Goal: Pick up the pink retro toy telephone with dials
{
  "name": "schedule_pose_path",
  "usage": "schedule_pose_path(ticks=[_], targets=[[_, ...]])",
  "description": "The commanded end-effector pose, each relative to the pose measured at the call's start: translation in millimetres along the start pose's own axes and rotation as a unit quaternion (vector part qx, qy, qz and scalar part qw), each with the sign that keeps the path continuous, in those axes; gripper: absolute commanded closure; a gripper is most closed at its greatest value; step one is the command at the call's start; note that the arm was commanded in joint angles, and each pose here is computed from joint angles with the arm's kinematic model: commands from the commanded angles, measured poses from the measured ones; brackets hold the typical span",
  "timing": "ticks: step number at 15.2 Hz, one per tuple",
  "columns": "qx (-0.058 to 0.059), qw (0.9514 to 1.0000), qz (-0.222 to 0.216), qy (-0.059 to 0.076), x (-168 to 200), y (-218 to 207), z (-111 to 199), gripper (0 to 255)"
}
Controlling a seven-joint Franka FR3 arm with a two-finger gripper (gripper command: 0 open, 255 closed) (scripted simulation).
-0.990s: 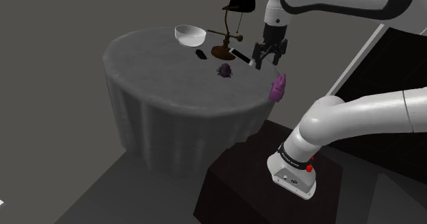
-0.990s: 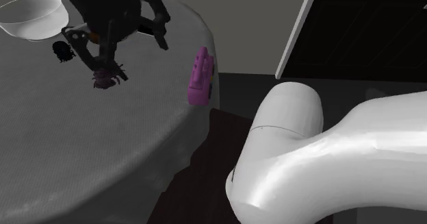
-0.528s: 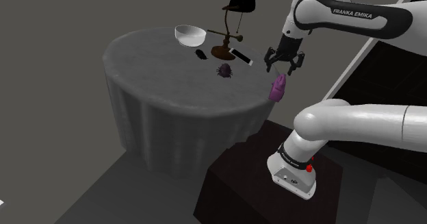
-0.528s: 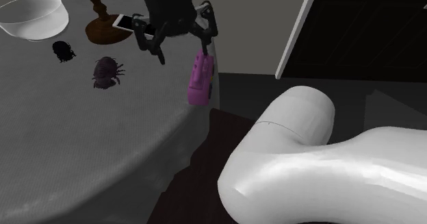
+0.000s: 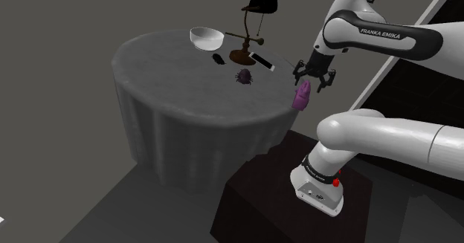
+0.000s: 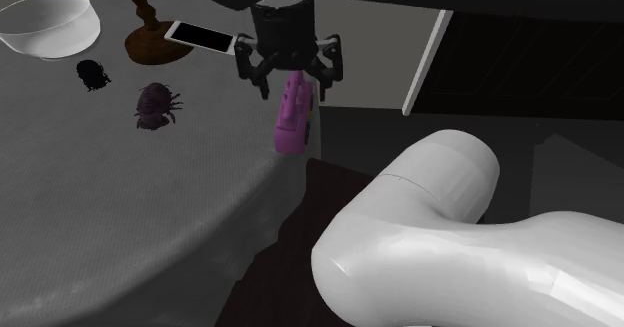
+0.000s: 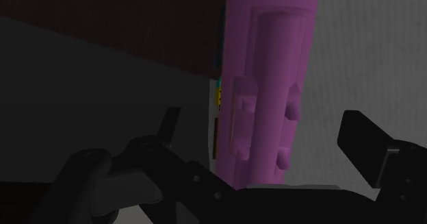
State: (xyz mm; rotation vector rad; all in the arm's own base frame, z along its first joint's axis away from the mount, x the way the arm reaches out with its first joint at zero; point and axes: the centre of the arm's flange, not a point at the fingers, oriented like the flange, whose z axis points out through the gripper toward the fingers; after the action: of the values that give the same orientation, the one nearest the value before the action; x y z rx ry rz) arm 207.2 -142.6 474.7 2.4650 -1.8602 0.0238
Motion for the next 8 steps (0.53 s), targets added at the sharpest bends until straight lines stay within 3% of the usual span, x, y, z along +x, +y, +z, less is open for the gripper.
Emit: schedule_pose_path(ticks=[1, 4, 5, 8], targets=[[0.0, 1.0, 0.001, 0.0, -0.5, 0.1, 10.1, 0], [0.0, 1.0, 0.001, 0.0, -0.9, -0.2, 18.4, 0], [0.0, 1.0, 0.001, 0.0, -1.1, -0.3, 18.3, 255], [0.0, 1.0, 0.001, 0.0, -1.1, -0.1, 18.4, 255]])
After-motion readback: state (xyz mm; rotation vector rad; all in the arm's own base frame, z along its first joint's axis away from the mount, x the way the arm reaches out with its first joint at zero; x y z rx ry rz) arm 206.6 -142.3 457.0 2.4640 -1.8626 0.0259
